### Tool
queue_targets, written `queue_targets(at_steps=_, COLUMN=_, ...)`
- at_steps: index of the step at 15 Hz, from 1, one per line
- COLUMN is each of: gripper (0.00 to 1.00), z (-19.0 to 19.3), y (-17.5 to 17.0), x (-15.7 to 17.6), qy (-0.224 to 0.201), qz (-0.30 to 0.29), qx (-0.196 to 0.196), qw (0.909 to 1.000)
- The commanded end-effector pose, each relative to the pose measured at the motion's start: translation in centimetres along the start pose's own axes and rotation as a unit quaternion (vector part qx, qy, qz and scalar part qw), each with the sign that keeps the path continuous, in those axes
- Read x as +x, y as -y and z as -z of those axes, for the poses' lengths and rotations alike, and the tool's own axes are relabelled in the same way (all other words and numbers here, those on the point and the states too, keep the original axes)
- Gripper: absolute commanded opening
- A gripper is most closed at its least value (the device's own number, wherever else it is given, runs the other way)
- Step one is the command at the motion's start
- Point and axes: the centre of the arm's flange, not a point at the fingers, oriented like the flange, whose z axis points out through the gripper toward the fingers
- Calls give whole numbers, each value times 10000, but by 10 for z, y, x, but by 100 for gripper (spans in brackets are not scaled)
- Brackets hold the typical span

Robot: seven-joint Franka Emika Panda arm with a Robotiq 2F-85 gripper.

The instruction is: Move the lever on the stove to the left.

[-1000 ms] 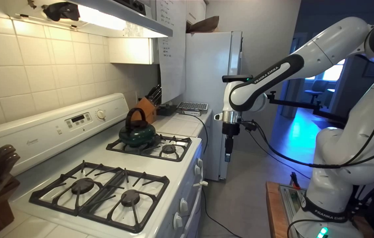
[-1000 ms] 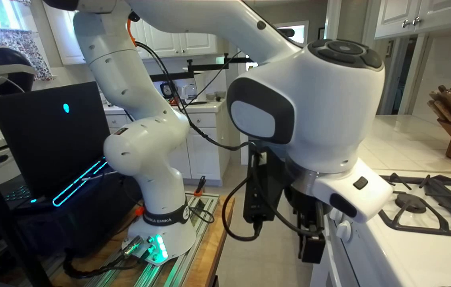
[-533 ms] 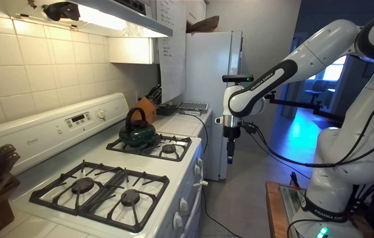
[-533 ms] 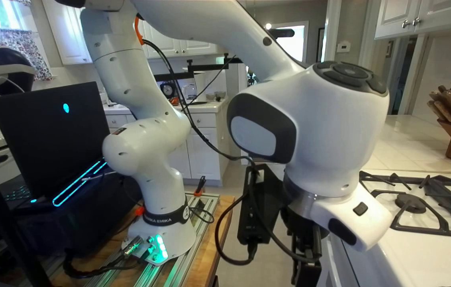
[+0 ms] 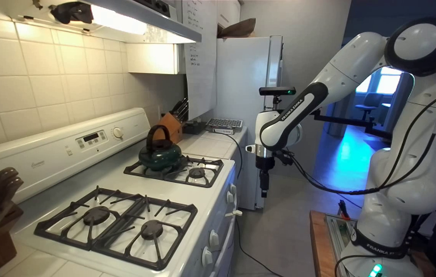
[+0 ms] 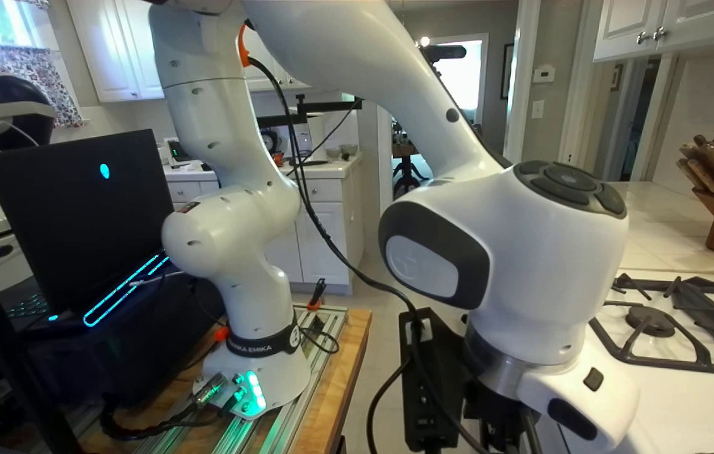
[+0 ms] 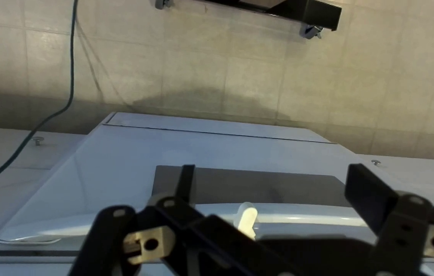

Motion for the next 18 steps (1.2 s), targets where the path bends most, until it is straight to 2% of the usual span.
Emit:
queue_targets(at_steps=1, gripper=100, z=-17, y=-14, x=27, qy=17, qz=312, qx=51, qw=9995)
queue_targets(at_steps=6, gripper=100, z=-28, y=-14, x=53, qy=42, qz=481, qx=268, qw=9985)
queue_targets(at_steps=8, gripper=100, z=-35, y=-12, x=61, qy=28, qz=519, qx=220, qw=9984)
queue_targets(at_steps=14, gripper=100, z=-65, y=-5, x=76, qy=-74, qz=656, qx=-312, qw=9973)
queue_targets(at_steps=18, gripper=100, z=-65, y=5, x=72, qy=-35, qz=715, qx=-175, qw=9973)
